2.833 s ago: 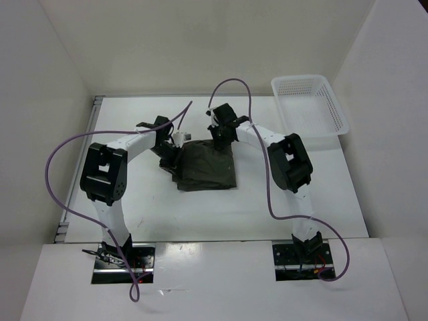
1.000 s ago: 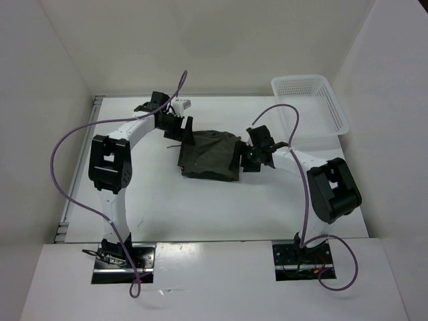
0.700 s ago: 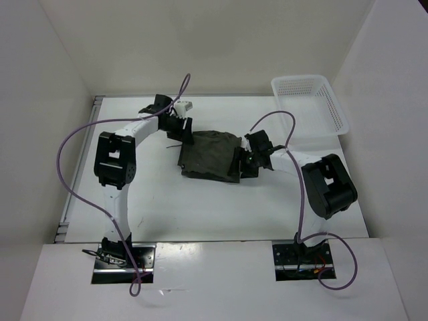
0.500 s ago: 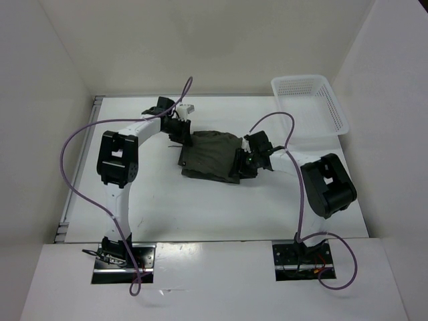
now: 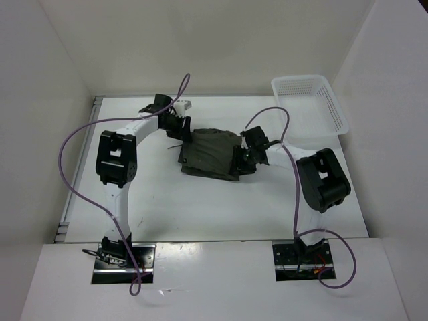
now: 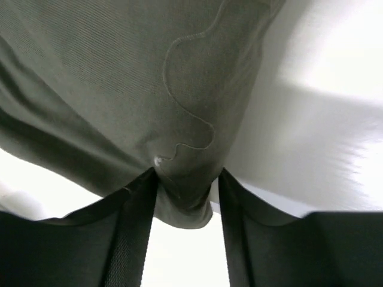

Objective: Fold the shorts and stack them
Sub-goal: Fold the shorts

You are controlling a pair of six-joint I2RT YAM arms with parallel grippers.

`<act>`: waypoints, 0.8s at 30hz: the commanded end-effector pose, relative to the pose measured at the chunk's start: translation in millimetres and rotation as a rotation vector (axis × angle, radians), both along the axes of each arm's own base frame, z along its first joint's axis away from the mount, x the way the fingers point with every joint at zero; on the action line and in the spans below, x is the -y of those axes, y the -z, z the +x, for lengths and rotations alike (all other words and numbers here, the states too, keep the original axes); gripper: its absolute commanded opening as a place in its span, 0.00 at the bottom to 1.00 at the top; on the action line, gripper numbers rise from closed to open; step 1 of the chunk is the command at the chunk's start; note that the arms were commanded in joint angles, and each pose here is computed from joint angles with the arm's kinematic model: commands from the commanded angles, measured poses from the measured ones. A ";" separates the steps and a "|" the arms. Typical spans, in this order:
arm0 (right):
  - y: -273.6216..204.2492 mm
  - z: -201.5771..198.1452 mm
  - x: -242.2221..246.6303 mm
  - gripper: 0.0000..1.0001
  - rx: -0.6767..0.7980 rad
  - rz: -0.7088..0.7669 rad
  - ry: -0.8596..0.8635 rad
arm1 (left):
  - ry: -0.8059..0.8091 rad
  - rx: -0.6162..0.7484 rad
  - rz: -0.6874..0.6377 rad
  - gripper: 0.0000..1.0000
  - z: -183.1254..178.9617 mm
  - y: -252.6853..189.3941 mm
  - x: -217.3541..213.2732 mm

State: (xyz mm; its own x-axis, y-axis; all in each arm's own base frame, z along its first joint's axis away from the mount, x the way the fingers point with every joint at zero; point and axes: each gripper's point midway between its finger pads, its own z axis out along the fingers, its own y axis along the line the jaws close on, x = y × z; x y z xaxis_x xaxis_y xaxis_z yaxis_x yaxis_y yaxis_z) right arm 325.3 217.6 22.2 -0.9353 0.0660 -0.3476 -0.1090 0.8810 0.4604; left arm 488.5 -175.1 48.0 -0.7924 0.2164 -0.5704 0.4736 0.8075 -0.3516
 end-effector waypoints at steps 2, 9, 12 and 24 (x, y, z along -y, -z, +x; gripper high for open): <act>-27.8 25.5 12.1 0.61 0.114 -0.098 -0.028 | 0.019 0.095 -0.052 0.61 3.4 -43.1 2.2; -150.9 59.1 43.1 1.00 0.447 -0.178 0.114 | -0.025 0.105 -0.028 0.82 -2.3 -66.3 -17.6; -179.8 66.1 66.7 1.00 0.516 -0.241 0.209 | -0.081 0.154 -0.004 0.85 5.0 -88.4 -39.6; -259.3 44.2 219.7 1.00 0.629 -0.382 0.719 | -0.487 0.302 0.152 0.99 8.1 -164.7 -213.3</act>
State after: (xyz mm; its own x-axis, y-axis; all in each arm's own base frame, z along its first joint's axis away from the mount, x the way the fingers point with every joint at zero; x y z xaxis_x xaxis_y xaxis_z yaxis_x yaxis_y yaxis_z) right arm 386.2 47.2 245.4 -0.4829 0.2645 -0.8348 0.2327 0.9578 0.1688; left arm 502.5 1.4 173.6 -0.6872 -0.0049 -0.7264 0.1692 0.9714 -0.1665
